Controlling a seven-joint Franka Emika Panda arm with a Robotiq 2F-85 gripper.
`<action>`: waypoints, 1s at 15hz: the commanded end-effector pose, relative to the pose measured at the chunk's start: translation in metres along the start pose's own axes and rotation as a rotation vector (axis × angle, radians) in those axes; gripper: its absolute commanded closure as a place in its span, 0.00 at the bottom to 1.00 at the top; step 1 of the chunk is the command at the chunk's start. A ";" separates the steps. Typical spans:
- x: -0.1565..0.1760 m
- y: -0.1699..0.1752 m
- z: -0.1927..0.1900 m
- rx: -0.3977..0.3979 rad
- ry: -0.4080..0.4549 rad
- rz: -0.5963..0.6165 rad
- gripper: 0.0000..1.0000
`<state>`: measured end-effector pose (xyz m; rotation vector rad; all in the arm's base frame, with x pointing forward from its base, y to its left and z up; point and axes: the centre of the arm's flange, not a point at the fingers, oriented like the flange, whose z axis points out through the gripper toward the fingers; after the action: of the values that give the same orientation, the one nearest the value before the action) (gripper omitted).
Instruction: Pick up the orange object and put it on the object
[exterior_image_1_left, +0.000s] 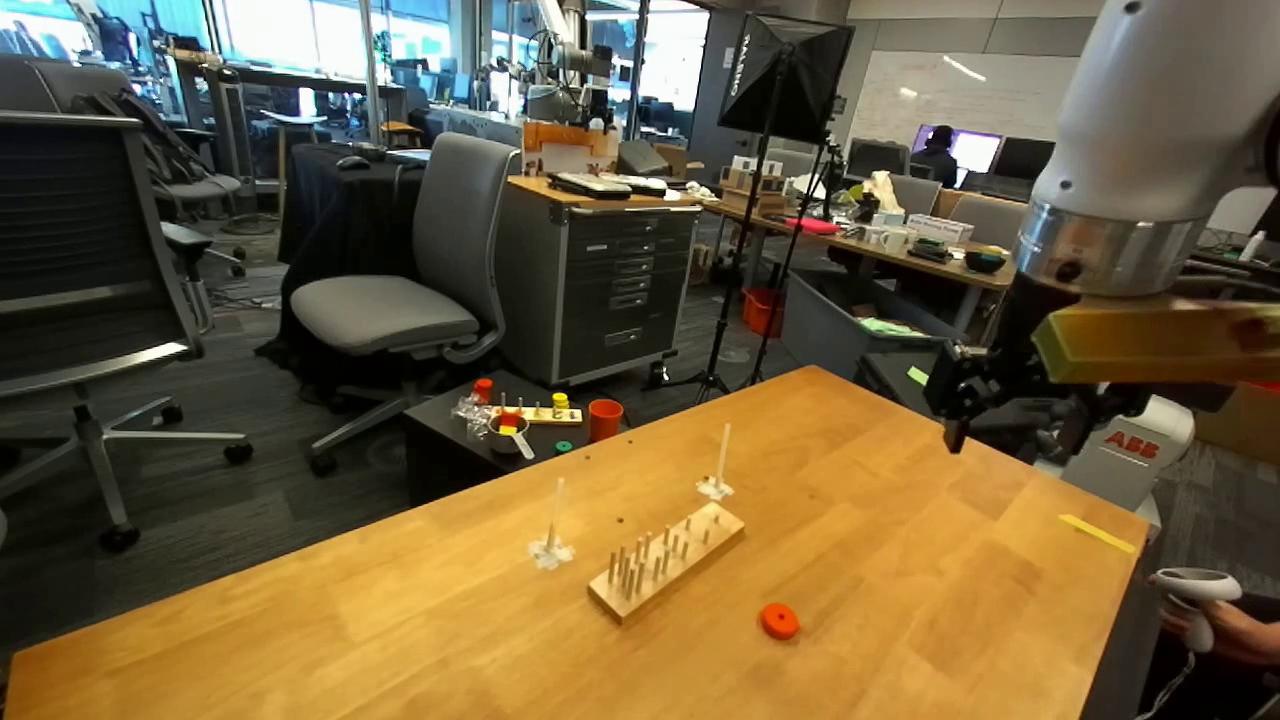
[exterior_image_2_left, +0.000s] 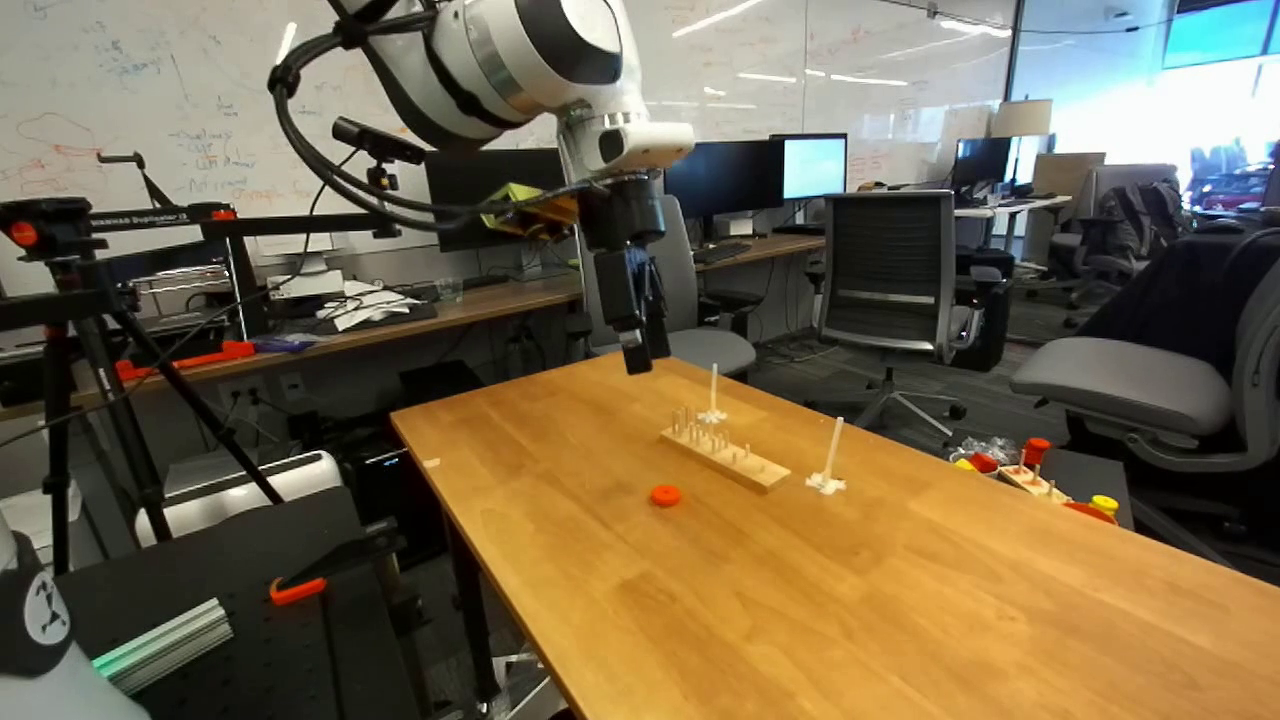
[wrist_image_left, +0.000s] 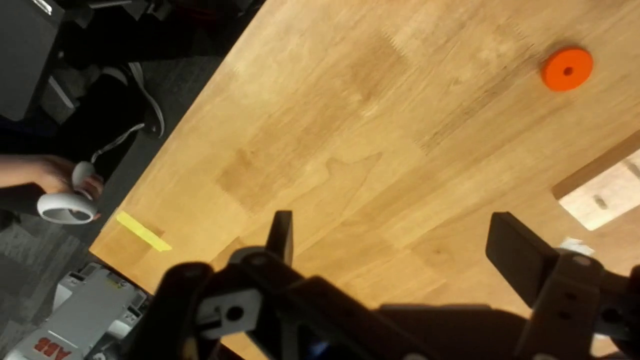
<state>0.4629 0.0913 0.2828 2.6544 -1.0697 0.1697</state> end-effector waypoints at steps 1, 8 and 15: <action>0.004 -0.024 0.026 -0.039 -0.030 0.038 0.00; 0.002 -0.024 0.035 -0.035 -0.045 0.006 0.00; 0.025 -0.065 0.132 -0.096 -0.142 0.124 0.00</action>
<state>0.4917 0.0745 0.1889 2.5773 -1.1706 -0.0080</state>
